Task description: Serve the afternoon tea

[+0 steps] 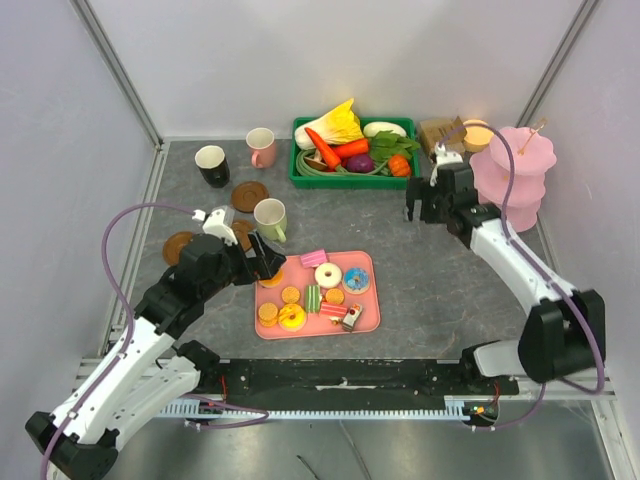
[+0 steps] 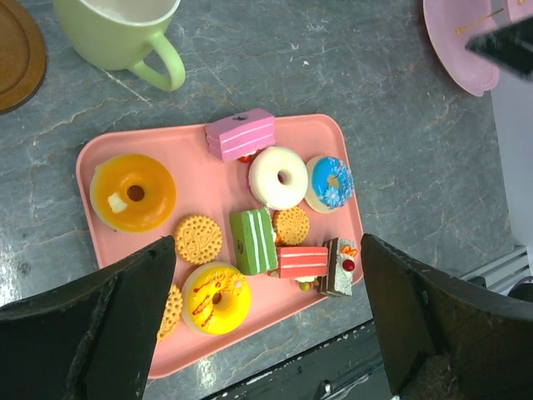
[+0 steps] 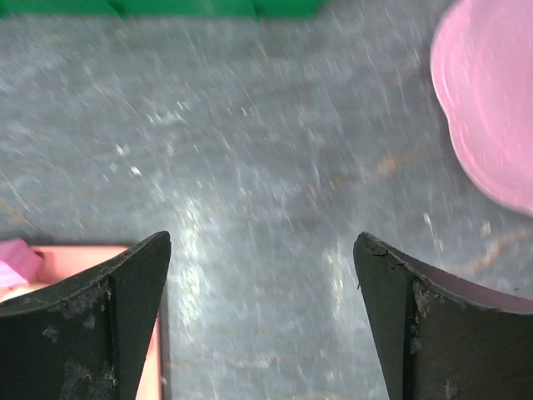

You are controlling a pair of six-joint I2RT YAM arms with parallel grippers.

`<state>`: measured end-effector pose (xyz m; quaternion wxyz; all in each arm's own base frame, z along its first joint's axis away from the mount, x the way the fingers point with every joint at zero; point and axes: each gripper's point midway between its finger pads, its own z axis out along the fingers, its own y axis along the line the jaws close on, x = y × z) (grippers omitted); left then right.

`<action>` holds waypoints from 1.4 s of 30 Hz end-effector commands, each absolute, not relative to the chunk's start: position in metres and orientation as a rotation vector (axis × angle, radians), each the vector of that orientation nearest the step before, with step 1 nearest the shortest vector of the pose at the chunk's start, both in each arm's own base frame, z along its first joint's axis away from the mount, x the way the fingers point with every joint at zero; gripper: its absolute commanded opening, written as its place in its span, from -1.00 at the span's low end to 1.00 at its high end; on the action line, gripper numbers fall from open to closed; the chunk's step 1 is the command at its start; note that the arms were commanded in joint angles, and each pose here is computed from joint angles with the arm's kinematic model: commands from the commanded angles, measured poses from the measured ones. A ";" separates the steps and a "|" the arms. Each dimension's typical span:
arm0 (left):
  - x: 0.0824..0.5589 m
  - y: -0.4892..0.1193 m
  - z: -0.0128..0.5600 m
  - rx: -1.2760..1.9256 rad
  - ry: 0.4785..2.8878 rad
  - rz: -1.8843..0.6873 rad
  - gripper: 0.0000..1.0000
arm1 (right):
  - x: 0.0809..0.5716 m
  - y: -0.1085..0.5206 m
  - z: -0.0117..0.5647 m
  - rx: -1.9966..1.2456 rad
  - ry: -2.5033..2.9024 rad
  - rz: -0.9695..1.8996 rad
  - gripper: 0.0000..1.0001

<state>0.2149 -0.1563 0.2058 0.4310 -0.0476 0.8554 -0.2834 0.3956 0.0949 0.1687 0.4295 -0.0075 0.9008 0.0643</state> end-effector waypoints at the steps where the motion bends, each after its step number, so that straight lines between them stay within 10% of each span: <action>1: 0.206 -0.154 0.205 -0.158 2.134 -0.742 0.95 | 0.352 0.073 0.150 0.107 2.268 0.122 0.96; 16: 0.193 -0.139 0.164 -0.303 2.241 -0.676 0.95 | 0.251 0.158 0.096 -0.020 2.431 0.462 0.96; 42: 0.192 -0.137 0.159 -0.320 2.255 -0.661 0.95 | 0.260 0.161 0.097 0.144 2.278 0.277 0.96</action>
